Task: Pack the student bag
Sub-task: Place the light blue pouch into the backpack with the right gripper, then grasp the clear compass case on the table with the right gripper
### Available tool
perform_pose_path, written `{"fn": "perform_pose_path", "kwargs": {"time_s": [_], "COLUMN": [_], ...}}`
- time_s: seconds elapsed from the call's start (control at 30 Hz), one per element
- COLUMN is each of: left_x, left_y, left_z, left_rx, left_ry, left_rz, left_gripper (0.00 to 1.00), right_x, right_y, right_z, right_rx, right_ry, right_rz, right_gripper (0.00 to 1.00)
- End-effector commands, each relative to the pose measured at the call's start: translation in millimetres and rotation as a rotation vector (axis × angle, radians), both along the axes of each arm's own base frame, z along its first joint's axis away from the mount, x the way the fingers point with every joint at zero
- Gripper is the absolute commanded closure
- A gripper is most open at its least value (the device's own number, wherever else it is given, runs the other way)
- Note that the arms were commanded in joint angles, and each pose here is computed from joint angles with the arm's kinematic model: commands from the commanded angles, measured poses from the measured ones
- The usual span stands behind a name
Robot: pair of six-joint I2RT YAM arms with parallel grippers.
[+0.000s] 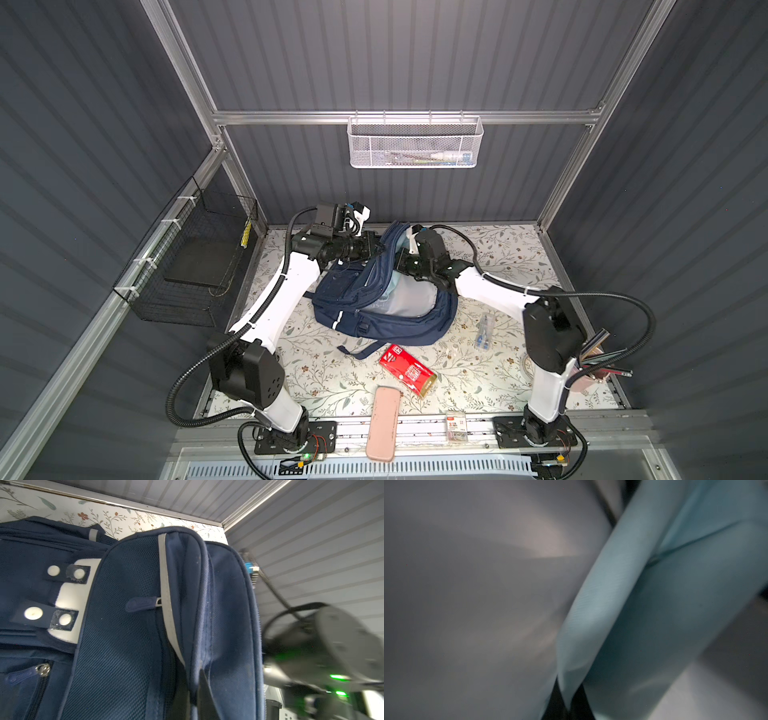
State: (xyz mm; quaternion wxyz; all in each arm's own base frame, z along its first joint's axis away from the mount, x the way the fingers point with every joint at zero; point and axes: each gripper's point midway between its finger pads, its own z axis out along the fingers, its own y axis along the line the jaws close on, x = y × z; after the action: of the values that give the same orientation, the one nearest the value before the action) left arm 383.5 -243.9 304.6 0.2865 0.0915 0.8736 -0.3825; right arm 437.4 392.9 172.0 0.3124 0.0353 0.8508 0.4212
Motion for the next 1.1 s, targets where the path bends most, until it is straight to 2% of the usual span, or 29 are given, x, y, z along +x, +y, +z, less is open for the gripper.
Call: {"fn": "perform_pose_path", "kwargs": {"time_s": [0.0,0.1,0.17,0.2,0.27,0.33,0.37,0.6,0.73,0.83,0.97,1.07], "left_x": [6,8,8,8,6,6,5,3,0,-4,-10,-16], "left_y": [-10,-14,-13,-13,-11,-8,-7,-7,-8,-8,-6,-8], "left_z": [73,81,82,82,77,69,65,39,23,16,0,-6], "left_rx": [-0.108,-0.128,-0.131,-0.131,-0.117,-0.102,-0.098,-0.091,-0.107,-0.105,-0.095,-0.115], "left_ry": [-0.2,-0.203,-0.204,-0.204,-0.198,-0.189,-0.184,-0.145,-0.111,-0.099,-0.07,-0.048], "left_rz": [-0.045,-0.052,-0.049,-0.047,-0.042,-0.03,-0.026,-0.025,-0.028,-0.031,-0.034,-0.052], "left_gripper": [1.0,1.0,1.0,1.0,1.0,1.0,1.0,1.0,1.0,1.0,1.0,1.0], "right_x": [8,12,18,19,22,17,13,-20,-44,-71,-120,-147], "right_y": [36,59,72,76,75,63,55,-29,-69,-115,-201,-256], "right_z": [6,-12,-10,-6,6,18,20,15,-6,-24,-48,-59], "right_rx": [0.105,0.062,0.099,0.11,0.092,0.066,0.045,-0.065,-0.14,-0.249,-0.454,-0.548], "right_ry": [-0.025,-0.037,-0.043,-0.048,-0.064,-0.083,-0.075,-0.001,0.111,0.161,0.269,0.315], "right_rz": [-0.001,-0.002,0.007,0.017,0.024,0.014,0.009,-0.079,-0.073,-0.107,-0.207,-0.276], "right_gripper": [1.0,1.0,1.0,0.96,0.6,0.4,0.35,0.24,0.2,0.2,0.03,0.01]}}
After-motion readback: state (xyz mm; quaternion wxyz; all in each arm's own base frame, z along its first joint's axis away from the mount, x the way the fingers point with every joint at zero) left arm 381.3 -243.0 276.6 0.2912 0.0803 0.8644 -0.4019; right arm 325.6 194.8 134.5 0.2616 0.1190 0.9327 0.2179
